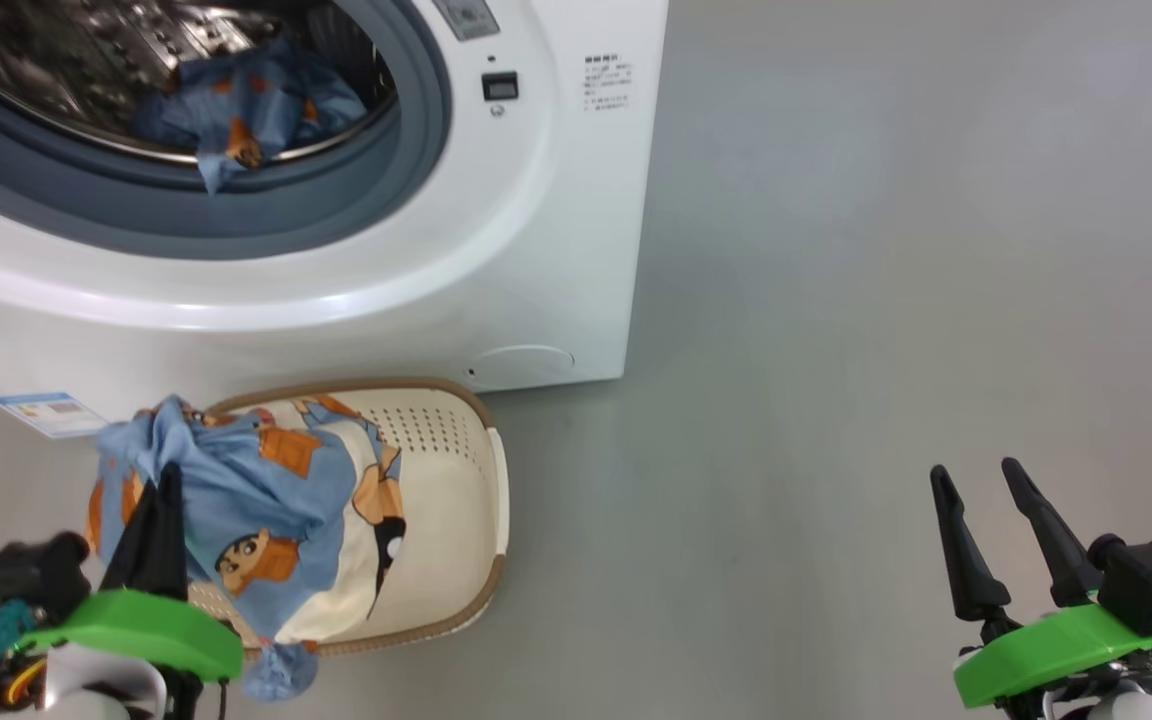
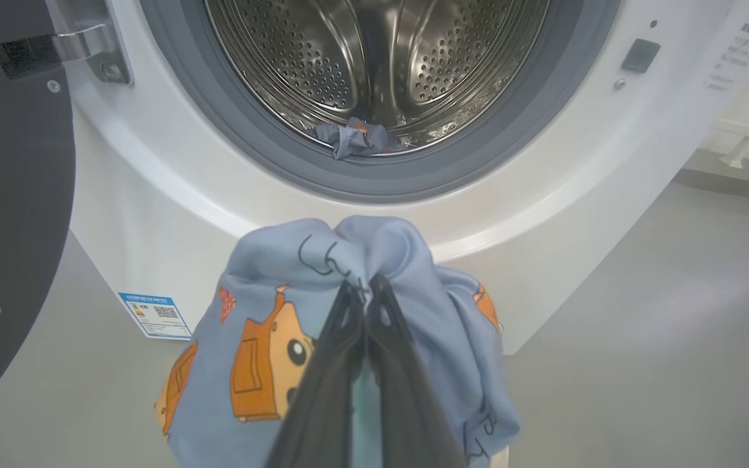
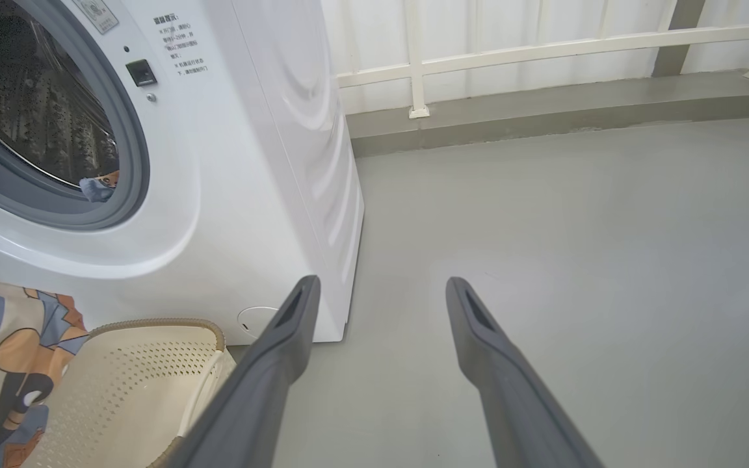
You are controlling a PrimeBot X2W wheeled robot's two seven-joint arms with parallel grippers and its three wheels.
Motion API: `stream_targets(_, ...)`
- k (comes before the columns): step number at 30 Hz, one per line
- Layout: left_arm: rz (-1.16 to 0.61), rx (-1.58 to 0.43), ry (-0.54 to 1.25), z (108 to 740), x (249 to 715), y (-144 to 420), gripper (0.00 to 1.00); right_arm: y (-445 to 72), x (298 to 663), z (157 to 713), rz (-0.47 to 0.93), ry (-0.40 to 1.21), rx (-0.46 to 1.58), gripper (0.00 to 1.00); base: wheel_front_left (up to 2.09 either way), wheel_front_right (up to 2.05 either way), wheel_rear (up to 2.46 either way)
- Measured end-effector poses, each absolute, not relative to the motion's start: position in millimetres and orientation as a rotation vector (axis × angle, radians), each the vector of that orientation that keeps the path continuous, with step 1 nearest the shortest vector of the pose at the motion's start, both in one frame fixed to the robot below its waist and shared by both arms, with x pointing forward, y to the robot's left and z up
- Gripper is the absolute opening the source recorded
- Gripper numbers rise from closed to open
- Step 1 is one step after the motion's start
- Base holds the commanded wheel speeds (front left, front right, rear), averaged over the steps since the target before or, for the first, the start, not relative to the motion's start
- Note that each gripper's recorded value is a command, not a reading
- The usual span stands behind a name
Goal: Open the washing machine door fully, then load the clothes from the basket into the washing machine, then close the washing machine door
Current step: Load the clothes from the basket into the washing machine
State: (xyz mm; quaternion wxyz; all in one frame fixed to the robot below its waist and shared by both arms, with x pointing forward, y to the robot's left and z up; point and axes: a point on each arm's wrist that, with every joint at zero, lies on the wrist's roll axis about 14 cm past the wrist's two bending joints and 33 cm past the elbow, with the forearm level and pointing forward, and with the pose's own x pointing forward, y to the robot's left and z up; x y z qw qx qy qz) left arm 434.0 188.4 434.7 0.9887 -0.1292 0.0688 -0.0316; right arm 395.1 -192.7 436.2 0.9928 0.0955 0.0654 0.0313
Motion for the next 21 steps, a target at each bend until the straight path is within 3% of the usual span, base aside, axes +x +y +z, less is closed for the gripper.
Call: stream_targets(21, -0.025, -0.266, 0.050, 461, 392, 196, 0.00, -198, 386, 447, 0.053, 0.102, 0.193, 1.00, 0.00, 0.00, 0.00)
